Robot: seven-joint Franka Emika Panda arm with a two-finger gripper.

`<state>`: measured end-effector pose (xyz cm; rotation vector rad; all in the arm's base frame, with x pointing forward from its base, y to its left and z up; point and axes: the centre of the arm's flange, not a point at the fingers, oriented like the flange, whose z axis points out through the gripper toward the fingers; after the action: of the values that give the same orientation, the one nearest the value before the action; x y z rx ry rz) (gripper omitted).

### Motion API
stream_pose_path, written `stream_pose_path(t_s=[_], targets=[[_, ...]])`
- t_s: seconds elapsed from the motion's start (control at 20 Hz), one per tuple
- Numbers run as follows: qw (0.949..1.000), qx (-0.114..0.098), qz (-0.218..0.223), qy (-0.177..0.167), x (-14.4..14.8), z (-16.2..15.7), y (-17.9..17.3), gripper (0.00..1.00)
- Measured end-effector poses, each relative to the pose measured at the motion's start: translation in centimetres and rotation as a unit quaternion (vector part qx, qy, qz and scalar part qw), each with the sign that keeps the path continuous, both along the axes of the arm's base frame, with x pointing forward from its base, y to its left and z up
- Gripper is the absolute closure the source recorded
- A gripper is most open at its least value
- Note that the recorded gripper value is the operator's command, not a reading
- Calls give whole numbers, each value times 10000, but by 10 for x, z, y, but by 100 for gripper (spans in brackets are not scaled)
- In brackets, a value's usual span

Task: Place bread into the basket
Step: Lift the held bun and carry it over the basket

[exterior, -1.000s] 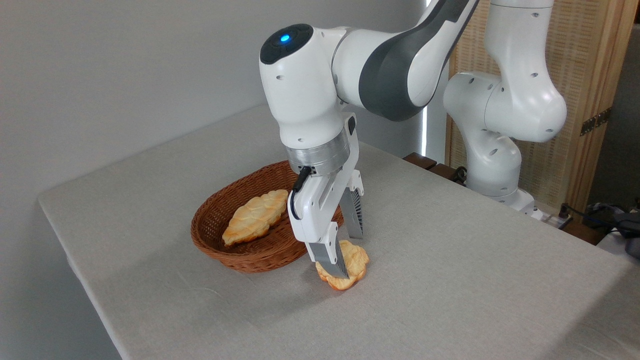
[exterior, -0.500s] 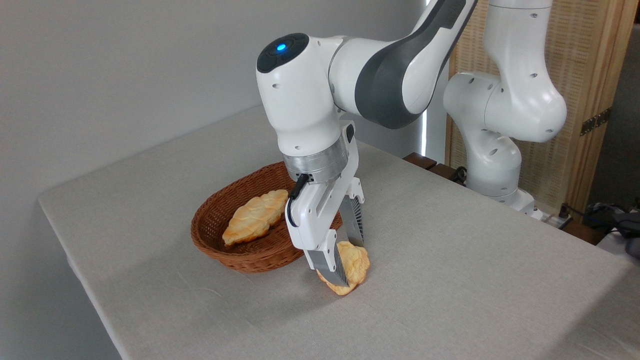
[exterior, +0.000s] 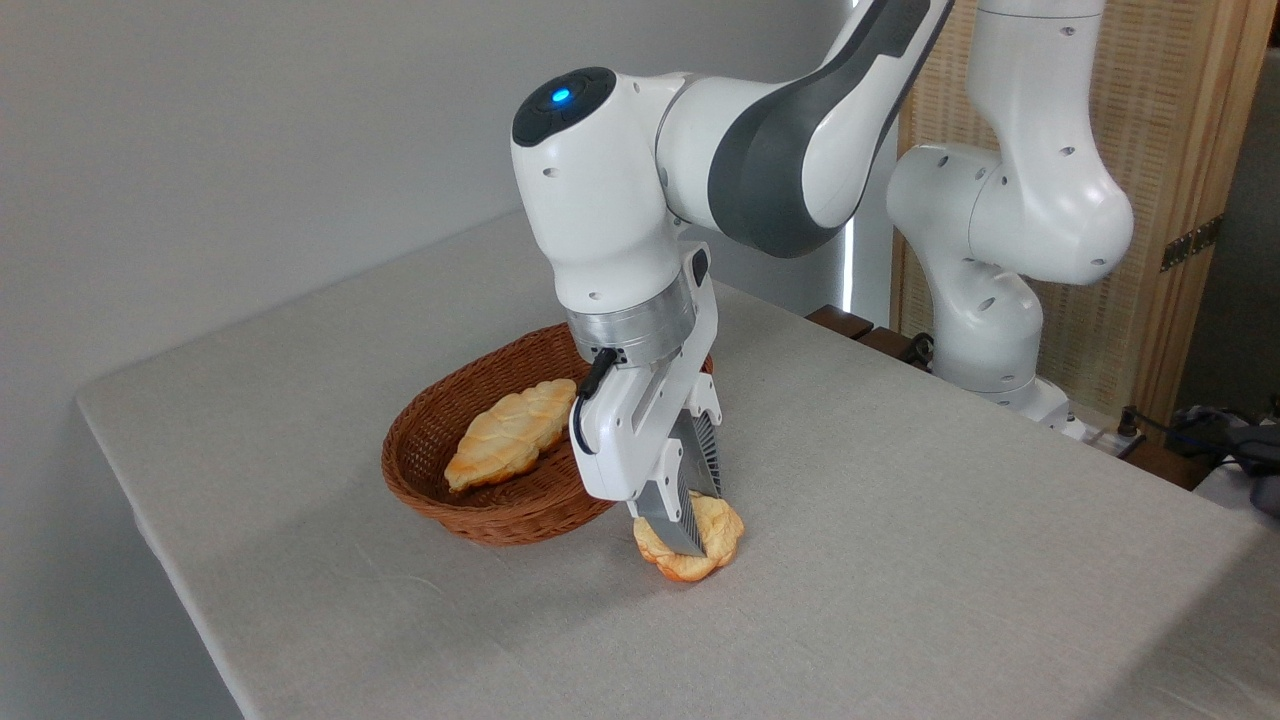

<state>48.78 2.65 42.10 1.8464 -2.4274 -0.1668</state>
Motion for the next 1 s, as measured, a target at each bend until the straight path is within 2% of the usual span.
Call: stream_pose_path(t_s=[0.35, 0.5, 0.55, 0.6, 0.75, 0.95, 1.0], targets=[[10000, -2, 6, -98, 0, 11, 0, 61], [9999, -54, 55, -142, 2, 39, 1, 60], [9997, -136, 113, -164, 3, 52, 1, 60], [9992, -278, 208, -201, 4, 63, -1, 59], [9963, -480, 646, -286, 8, 78, -11, 59], [9896, -363, 1353, -325, 10, 86, -60, 54], [9878, -325, 1488, -319, 9, 86, -74, 46]])
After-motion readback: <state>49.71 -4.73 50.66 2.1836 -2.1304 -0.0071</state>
